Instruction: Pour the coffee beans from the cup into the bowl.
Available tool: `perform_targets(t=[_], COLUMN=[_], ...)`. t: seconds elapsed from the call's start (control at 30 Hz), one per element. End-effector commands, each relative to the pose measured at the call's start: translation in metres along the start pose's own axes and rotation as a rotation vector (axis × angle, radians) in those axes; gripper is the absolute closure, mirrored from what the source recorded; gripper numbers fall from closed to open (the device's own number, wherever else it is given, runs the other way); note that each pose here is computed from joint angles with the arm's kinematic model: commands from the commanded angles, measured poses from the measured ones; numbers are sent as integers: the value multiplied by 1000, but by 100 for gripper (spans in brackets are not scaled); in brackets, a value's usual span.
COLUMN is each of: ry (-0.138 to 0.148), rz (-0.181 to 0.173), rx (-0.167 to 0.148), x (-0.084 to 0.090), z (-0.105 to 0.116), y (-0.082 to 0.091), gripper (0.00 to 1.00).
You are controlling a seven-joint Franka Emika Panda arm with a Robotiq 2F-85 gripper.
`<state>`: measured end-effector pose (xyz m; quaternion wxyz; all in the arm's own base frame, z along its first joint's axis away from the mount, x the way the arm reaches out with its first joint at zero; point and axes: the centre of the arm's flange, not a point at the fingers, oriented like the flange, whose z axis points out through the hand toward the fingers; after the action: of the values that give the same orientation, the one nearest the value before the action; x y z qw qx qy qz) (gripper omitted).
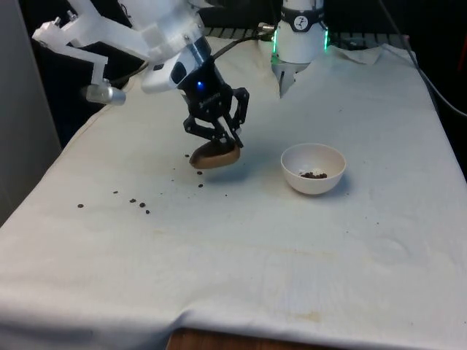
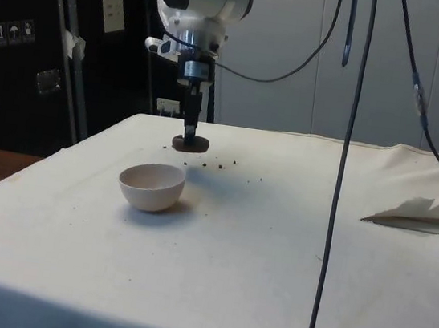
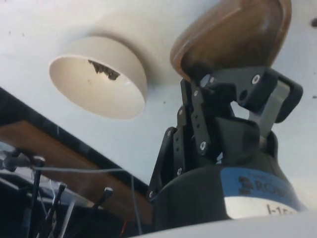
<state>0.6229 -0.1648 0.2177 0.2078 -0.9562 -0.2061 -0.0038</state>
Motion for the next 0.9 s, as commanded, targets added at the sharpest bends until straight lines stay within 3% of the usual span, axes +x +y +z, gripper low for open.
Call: perform_targets(t=[0.0, 0.1, 0.13, 0.17, 0.3, 0.43, 0.47, 0.53, 0.7, 0.73, 0.87], ry=[10, 19, 12, 23, 31, 21, 23, 12, -7, -5, -27], rz=[-7, -11, -7, -13, -21, -29, -27, -34, -44, -43, -54], rx=[-28, -47, -28, -53, -80, -107, -91, -124, -150, -137, -176], x=[2, 1, 0, 2, 2, -1, 0, -2, -5, -5, -8], z=[0, 2, 2, 3, 6, 6, 7, 4, 2, 2, 0], y=[0, 2, 2, 2, 5, 9, 8, 12, 16, 15, 20], gripper=[100, 100, 100, 100, 100, 100, 100, 100, 100, 100, 100])
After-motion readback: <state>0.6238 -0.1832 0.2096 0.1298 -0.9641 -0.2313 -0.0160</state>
